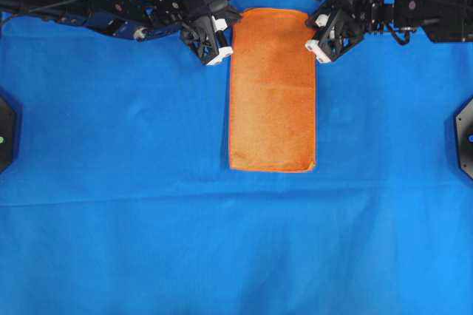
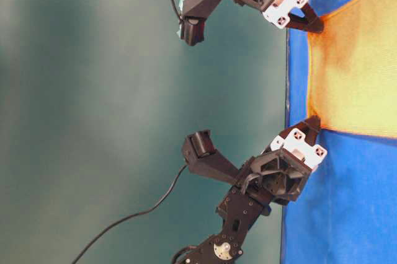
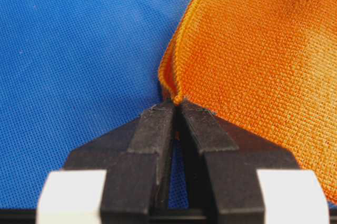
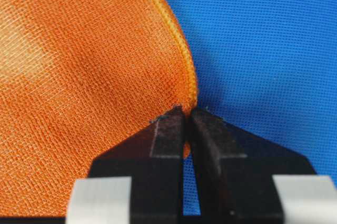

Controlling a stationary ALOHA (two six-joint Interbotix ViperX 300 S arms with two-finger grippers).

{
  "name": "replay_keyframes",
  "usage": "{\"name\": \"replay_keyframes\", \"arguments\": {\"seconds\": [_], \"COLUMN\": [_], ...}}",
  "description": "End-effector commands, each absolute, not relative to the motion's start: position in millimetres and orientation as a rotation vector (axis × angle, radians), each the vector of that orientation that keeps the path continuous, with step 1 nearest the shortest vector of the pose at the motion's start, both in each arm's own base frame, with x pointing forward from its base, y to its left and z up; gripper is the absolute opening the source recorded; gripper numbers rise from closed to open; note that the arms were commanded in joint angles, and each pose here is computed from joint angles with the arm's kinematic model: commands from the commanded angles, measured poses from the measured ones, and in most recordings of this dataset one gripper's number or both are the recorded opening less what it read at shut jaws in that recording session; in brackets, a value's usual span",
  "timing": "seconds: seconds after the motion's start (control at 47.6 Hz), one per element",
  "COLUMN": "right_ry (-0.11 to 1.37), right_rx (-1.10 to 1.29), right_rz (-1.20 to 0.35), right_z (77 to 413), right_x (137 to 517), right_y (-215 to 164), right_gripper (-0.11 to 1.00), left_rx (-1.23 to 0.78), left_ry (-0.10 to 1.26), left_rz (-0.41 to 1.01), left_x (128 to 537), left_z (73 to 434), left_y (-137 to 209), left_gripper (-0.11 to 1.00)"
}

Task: Fold the orange towel.
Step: 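Grasp the top corners and fold them down onto the bottom edge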

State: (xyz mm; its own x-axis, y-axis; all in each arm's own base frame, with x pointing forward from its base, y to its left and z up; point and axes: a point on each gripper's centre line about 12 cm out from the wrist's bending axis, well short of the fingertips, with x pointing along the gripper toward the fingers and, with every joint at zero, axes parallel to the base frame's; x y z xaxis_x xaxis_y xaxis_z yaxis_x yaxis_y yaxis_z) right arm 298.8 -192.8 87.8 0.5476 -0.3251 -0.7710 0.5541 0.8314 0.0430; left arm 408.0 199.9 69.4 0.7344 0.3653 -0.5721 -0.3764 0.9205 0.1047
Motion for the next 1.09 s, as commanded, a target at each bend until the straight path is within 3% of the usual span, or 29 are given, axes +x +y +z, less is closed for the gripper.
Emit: {"name": "replay_keyframes", "arguments": {"seconds": [0.0, 0.21, 0.525, 1.071], "right_ry": [0.820, 0.813, 0.770, 0.763], "right_rx": [0.300, 0.303, 0.269, 0.230], "right_rz": [-0.527, -0.535, -0.569, -0.513], "right_z": [94, 97, 131, 150], "right_x": [302, 303, 299, 308], "right_y": [-192, -193, -190, -157], "right_gripper": [0.03, 0.03, 0.03, 0.03], "left_rx": [-0.009, 0.001, 0.038, 0.057], "left_ry": [0.591, 0.585, 0.538, 0.613], "left_rz": [0.413, 0.408, 0.399, 0.310], "left_x": [413, 415, 413, 408], "left_z": [81, 87, 133, 147], "left_y": [203, 203, 198, 158], "left_gripper": [0.01, 0.01, 0.01, 0.01]}}
